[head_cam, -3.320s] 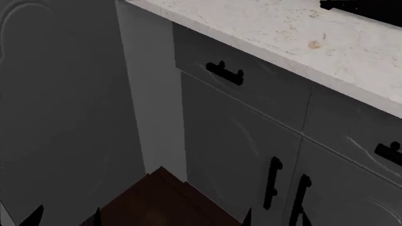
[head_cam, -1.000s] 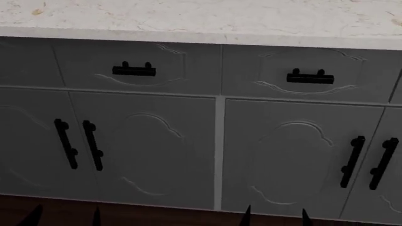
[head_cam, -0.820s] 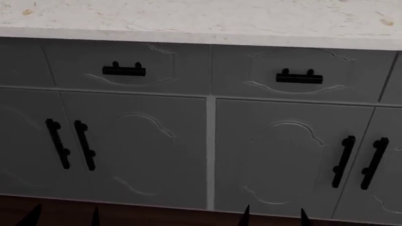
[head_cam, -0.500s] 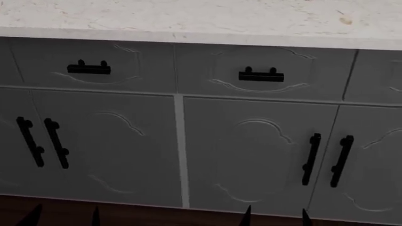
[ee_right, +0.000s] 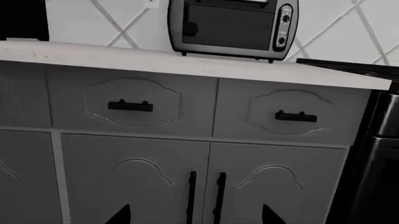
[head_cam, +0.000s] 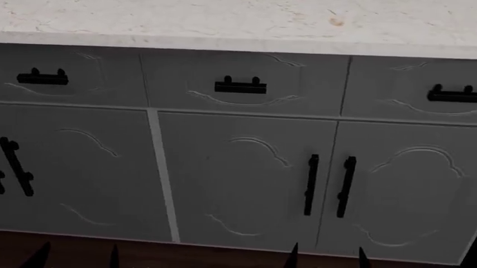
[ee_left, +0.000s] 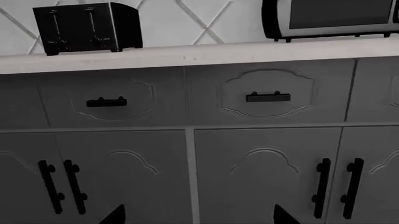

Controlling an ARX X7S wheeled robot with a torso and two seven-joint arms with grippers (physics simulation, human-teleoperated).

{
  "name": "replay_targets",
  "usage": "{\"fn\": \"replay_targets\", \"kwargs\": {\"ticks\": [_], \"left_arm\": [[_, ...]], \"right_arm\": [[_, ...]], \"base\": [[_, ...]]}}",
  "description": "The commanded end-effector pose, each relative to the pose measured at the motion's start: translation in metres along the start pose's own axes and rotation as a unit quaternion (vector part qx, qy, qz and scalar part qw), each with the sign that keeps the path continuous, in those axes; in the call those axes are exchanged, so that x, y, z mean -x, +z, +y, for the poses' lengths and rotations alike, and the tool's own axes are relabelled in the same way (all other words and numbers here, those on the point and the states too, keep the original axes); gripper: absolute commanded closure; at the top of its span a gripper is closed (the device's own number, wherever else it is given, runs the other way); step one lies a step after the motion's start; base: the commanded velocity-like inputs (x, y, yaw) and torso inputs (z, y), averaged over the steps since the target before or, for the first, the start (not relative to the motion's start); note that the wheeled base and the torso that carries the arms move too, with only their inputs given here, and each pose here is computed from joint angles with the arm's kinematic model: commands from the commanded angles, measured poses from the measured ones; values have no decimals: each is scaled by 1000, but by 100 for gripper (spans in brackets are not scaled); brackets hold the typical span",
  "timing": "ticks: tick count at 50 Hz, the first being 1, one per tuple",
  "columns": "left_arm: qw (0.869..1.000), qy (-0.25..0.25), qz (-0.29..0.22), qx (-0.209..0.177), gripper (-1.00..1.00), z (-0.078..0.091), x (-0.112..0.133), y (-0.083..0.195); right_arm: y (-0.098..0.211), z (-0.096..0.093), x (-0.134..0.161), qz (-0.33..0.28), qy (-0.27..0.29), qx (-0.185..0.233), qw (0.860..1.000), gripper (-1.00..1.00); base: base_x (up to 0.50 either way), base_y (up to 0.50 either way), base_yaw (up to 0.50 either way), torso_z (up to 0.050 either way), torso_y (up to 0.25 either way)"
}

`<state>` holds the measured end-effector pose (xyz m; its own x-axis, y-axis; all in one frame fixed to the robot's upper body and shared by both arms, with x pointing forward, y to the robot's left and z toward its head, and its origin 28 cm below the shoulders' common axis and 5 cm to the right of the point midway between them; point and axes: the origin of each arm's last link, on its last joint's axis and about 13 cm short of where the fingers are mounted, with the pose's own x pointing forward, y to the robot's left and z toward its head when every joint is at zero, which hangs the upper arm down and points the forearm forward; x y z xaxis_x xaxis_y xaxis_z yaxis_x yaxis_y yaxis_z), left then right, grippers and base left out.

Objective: Navigate to the stove.

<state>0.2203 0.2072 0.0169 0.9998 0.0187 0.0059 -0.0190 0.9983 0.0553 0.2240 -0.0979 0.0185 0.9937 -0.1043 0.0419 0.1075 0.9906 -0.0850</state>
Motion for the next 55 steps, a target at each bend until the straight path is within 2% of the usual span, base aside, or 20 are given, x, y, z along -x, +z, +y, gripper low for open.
{"fn": "replay_targets", "kwargs": {"ticks": [1, 55], "left_arm": [[1000, 0, 1, 0, -100, 0, 0, 0], [1000, -2, 1, -6, -100, 1, -1, -1]], "right_arm": [[0, 0, 0, 0, 0, 0, 1000, -100], [1, 0, -1, 2, -2, 1, 1000, -100]], "base": [[-501, 11, 0, 0, 0], [-501, 6, 0, 0, 0]]}}
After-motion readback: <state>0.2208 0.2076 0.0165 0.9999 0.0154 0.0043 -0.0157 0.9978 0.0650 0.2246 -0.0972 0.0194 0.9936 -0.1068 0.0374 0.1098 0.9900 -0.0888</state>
